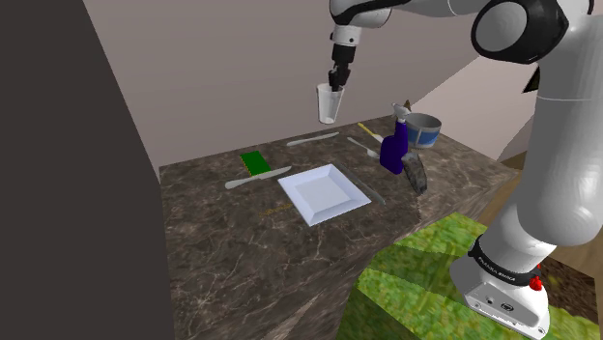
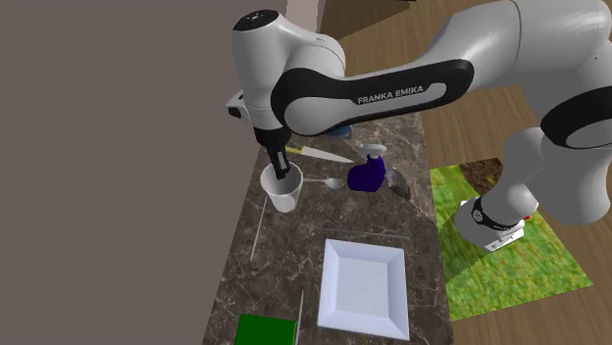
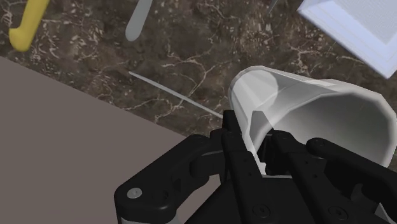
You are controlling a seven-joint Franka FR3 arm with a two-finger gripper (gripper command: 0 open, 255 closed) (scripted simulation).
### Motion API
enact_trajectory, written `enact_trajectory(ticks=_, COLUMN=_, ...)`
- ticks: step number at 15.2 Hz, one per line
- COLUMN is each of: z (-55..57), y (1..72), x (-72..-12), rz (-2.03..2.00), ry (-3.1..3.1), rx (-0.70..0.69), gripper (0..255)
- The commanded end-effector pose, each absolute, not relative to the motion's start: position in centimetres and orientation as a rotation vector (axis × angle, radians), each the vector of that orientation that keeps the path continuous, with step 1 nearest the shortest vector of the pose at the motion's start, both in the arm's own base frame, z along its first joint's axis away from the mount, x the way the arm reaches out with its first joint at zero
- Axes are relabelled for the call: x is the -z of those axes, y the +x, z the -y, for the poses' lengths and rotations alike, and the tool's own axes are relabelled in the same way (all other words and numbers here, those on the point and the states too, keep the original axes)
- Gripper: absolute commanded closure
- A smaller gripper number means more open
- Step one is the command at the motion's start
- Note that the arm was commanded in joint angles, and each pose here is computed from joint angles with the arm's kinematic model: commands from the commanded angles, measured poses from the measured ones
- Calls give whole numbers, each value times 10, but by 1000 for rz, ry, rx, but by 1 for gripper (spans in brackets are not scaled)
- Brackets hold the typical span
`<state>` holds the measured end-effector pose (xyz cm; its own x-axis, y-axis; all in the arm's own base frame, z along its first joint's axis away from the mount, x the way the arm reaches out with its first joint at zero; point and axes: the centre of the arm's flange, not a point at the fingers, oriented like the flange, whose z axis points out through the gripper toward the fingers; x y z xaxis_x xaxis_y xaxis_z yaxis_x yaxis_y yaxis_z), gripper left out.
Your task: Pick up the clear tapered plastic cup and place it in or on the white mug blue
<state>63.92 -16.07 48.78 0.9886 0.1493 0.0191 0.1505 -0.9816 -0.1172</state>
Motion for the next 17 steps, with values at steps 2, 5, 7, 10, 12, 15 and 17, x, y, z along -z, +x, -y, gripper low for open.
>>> enact_trajectory(ticks=2, z=160, y=638, x=-503, rz=228, ry=-3014, rx=15, gripper=255)
enact_trajectory(ticks=5, z=160, y=638, x=-519, rz=228, ry=-3014, rx=15, gripper=255)
enact_trajectory(ticks=7, z=160, y=638, x=-530, rz=228, ry=-3014, rx=15, gripper=255)
enact_trajectory(ticks=10, z=181, y=623, x=-534, rz=228, ry=-3014, rx=15, gripper=255)
enact_trajectory(ticks=12, z=203, y=608, x=-537, rz=228, ry=-3014, rx=15, gripper=255)
enact_trajectory(ticks=15, z=235, y=585, x=-540, rz=228, ry=-3014, rx=15, gripper=255)
enact_trajectory(ticks=17, z=256, y=569, x=-542, rz=228, ry=-3014, rx=15, gripper=255)
